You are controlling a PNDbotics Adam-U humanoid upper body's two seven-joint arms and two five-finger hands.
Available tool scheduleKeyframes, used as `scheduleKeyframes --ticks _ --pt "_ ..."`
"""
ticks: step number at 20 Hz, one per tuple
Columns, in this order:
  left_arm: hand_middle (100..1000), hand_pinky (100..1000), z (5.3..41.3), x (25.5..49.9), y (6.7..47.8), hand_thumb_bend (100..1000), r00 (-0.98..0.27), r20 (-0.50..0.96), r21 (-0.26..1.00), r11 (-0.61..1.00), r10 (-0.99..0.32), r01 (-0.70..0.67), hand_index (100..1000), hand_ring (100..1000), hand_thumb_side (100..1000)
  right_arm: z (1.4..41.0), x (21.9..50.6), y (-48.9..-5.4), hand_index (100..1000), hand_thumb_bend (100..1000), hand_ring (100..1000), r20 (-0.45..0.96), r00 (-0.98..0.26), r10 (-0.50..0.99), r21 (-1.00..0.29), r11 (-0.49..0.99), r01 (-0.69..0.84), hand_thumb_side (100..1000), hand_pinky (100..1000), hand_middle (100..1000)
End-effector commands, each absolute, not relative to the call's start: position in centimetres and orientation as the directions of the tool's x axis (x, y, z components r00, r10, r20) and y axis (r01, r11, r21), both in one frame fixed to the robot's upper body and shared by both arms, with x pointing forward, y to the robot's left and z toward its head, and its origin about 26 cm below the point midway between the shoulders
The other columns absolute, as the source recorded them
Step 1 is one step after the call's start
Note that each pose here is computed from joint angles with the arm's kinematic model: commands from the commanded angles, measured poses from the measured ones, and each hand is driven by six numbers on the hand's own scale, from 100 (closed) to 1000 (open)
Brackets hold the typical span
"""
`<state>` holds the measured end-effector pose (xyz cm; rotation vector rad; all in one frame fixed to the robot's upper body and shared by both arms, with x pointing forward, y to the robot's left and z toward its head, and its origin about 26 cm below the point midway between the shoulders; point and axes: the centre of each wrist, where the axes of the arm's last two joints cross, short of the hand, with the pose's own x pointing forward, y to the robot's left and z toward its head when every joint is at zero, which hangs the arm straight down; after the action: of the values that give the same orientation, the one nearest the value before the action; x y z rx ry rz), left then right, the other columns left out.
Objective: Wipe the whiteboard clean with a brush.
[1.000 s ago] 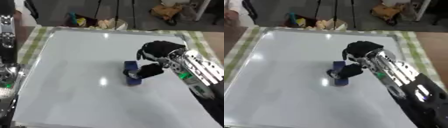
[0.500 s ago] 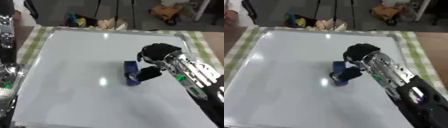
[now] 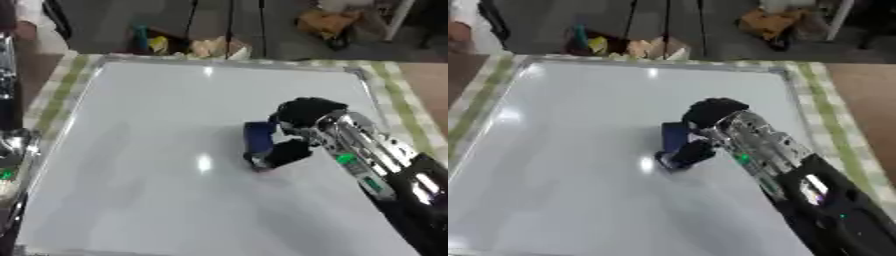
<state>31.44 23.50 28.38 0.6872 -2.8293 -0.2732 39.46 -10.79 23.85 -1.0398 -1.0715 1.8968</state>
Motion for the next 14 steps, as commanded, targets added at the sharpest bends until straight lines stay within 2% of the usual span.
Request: scheduleKeyframes --ticks 1,8,10,11,14 --pt "897 857 29.21 31.05 23.26 279 -0.879 0.134 0.216 0.879 -0.458 -0.425 958 913 1000 24.56 39.75 -10.99 816 410 740 -0.268 -0.405 0.874 -0.909 -0.369 -0.196 1000 652 612" --pt "893 854 29.15 31.06 23.25 277 -0.879 0.137 0.214 0.880 -0.457 -0.424 957 912 1000 24.24 40.16 -11.22 823 375 739 -0.257 -0.384 0.887 -0.911 -0.355 -0.210 1000 650 610" --pt "892 853 29.13 31.06 23.25 276 -0.878 0.138 0.214 0.880 -0.458 -0.425 956 912 1000 24.09 40.26 -11.26 789 340 740 -0.260 -0.382 0.887 -0.909 -0.358 -0.212 1000 652 595" --pt "892 853 29.11 31.06 23.25 275 -0.878 0.139 0.214 0.879 -0.458 -0.425 956 912 1000 24.12 40.27 -11.28 733 333 740 -0.262 -0.380 0.887 -0.910 -0.358 -0.209 1000 647 598" --pt "892 853 29.09 31.06 23.20 274 -0.879 0.140 0.214 0.880 -0.457 -0.424 957 912 1000 24.48 40.15 -11.29 637 330 742 -0.273 -0.369 0.888 -0.916 -0.357 -0.182 1000 642 607"
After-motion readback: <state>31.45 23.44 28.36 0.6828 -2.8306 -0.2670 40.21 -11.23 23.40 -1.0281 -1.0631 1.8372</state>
